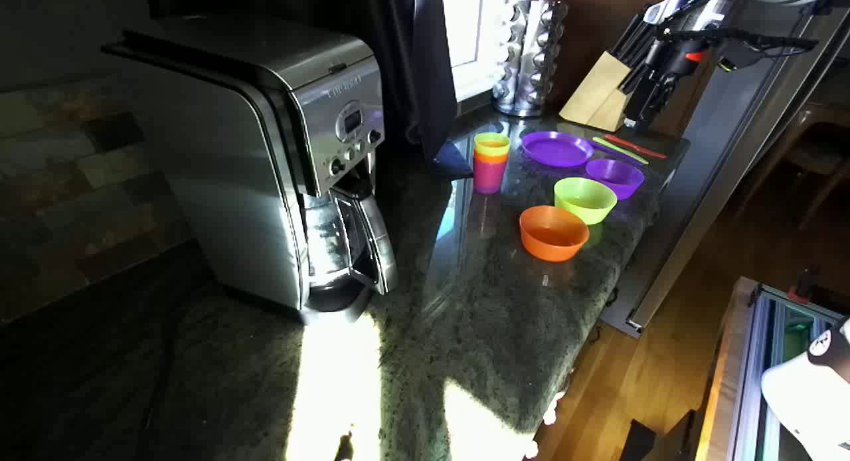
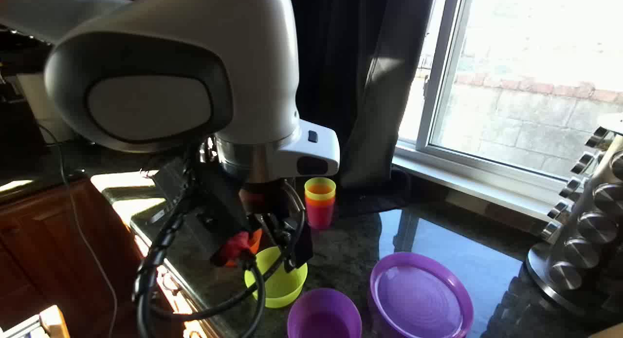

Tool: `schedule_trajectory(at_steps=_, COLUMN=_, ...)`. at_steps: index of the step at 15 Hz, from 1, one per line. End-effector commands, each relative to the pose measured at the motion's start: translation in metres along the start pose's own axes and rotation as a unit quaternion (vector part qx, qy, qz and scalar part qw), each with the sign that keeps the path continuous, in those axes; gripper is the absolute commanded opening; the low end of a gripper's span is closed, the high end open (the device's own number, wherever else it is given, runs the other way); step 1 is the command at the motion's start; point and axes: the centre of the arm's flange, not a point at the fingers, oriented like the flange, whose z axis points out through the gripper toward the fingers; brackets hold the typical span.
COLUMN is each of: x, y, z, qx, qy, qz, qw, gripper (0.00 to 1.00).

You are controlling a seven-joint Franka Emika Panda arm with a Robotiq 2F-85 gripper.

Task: Place the bowls inside each other and place the cups separately

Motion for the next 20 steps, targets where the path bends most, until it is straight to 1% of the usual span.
schedule_trajectory(at_steps=1, x=0.000, y=0.000, z=0.000, qx=0.000, qy=0.000, qz=0.000, qw=1.0000, gripper=1.00)
schedule_trajectory(at_steps=6, x=0.000, y=0.000, z=0.000, qx=0.000, qy=0.000, qz=0.000, qw=1.0000, gripper=1.00)
schedule_trajectory(at_steps=7, x=0.006, y=0.006, z=0.004, qx=-0.026, qy=0.023, qz=0.053, qw=0.9980, gripper=1.00)
schedule_trajectory(at_steps=8, x=0.010, y=0.016, z=0.006, qx=-0.027, qy=0.024, qz=0.071, qw=0.9968, gripper=1.00)
schedule_trajectory(at_steps=9, x=0.012, y=0.027, z=0.007, qx=-0.035, qy=0.031, qz=0.102, qw=0.9937, gripper=1.00)
schedule_trajectory(at_steps=11, x=0.013, y=0.050, z=0.014, qx=-0.042, qy=0.030, qz=0.150, qw=0.9874, gripper=1.00)
schedule_trajectory(at_steps=13, x=0.010, y=0.070, z=0.025, qx=-0.047, qy=0.007, qz=0.177, qw=0.9830, gripper=1.00)
schedule_trajectory(at_steps=15, x=0.008, y=0.086, z=0.036, qx=-0.058, qy=-0.016, qz=0.176, qw=0.9825, gripper=1.00)
schedule_trajectory(at_steps=16, x=0.007, y=0.093, z=0.042, qx=-0.064, qy=-0.028, qz=0.159, qw=0.9848, gripper=1.00)
schedule_trajectory(at_steps=17, x=0.008, y=0.101, z=0.049, qx=-0.062, qy=-0.028, qz=0.140, qw=0.9878, gripper=1.00)
schedule_trajectory(at_steps=20, x=0.011, y=0.118, z=0.067, qx=-0.061, qy=-0.027, qz=0.118, qw=0.9907, gripper=1.00)
